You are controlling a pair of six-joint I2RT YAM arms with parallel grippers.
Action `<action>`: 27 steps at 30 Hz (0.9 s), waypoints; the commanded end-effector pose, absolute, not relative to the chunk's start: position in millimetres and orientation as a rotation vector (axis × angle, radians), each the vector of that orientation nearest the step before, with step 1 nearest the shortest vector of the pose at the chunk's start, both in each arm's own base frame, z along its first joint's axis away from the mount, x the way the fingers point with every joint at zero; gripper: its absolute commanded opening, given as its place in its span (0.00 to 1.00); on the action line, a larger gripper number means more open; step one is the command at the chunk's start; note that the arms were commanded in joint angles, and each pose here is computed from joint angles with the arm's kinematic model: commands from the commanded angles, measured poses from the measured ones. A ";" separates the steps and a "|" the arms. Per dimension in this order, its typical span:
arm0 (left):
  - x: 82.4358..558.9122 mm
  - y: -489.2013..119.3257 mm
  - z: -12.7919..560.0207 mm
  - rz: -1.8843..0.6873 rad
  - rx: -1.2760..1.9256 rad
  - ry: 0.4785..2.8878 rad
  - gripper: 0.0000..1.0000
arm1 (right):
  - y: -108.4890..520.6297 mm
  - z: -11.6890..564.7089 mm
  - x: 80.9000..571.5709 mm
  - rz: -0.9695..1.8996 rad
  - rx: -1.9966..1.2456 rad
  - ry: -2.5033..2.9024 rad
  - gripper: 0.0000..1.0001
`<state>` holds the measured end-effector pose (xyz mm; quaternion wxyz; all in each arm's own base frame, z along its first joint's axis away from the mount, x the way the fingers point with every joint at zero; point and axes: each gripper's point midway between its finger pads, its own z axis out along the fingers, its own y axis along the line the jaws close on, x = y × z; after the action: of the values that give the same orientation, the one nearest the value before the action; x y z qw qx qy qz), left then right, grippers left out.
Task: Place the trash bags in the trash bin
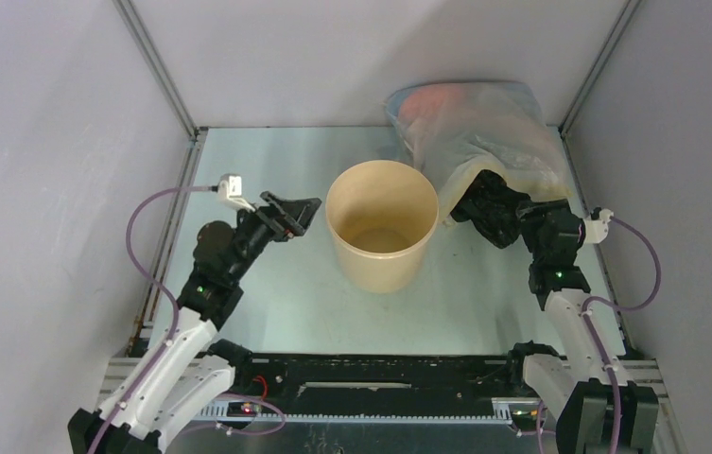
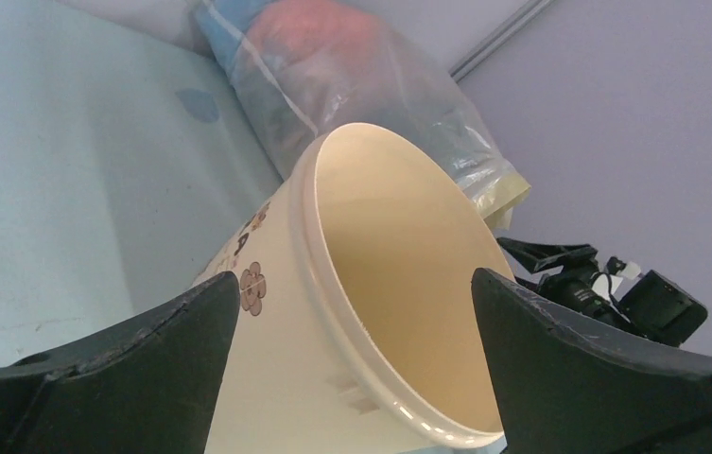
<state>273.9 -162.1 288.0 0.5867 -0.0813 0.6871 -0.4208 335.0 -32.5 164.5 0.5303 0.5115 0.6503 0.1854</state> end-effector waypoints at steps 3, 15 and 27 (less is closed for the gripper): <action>274.4 -175.0 283.7 -0.919 -0.234 1.775 1.00 | -39.3 189.4 342.0 0.467 1.230 1.474 0.73; 293.4 -189.7 267.0 -0.680 -0.202 1.974 0.98 | -34.4 170.8 370.2 0.573 1.278 1.543 0.32; 304.9 -194.7 243.9 -0.494 -0.143 2.083 0.82 | -16.5 286.0 326.9 0.559 0.899 1.477 0.00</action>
<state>297.7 -201.9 238.1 0.4630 -0.0626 0.8522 -0.2354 345.7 -23.3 234.9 0.5576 0.4556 0.6507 0.2410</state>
